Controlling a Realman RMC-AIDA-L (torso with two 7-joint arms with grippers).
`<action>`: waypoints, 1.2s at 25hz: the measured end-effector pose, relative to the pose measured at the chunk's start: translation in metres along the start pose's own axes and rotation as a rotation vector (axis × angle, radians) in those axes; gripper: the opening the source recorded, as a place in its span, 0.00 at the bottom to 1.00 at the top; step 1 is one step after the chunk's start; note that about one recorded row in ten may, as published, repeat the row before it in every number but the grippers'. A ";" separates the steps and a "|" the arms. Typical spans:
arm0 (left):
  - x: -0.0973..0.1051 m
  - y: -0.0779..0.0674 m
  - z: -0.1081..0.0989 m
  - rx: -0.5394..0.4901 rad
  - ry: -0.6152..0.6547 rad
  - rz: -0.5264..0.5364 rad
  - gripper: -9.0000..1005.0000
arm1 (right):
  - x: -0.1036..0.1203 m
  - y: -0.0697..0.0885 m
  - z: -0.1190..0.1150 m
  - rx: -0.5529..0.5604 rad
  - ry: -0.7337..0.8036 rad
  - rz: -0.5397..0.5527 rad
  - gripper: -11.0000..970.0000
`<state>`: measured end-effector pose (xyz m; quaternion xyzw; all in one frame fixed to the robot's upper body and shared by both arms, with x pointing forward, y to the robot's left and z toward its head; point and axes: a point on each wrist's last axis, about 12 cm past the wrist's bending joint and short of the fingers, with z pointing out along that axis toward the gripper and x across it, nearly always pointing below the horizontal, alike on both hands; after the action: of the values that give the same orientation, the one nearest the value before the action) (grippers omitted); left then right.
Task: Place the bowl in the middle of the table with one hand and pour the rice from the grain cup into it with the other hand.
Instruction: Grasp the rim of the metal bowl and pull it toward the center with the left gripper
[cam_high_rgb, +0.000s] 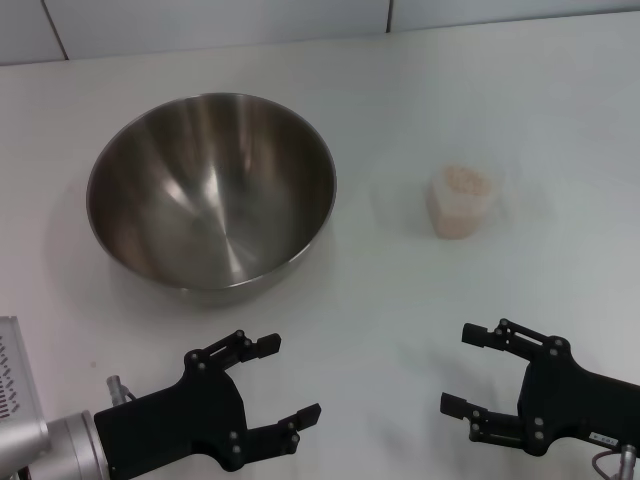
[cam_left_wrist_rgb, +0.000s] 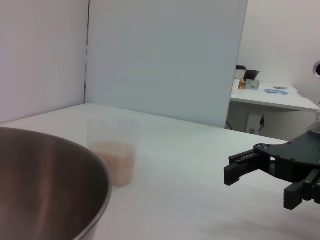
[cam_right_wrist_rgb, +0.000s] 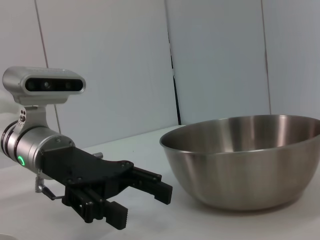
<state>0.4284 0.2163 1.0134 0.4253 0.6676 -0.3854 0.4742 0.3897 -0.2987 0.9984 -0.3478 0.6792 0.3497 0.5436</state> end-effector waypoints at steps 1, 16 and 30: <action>0.000 0.000 0.000 0.000 0.000 -0.001 0.86 | 0.000 0.000 0.000 0.000 0.000 0.000 0.84; -0.011 0.001 -0.006 0.015 -0.071 -0.017 0.85 | 0.000 0.000 0.000 -0.001 0.000 -0.001 0.84; -0.155 0.101 -0.066 -0.426 0.069 -0.133 0.85 | -0.002 -0.002 0.001 0.007 -0.013 -0.004 0.84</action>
<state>0.5314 0.2797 1.1675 0.2836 0.7763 -0.2513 0.5038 0.3922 -0.2990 1.0002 -0.3450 0.6760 0.3485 0.5500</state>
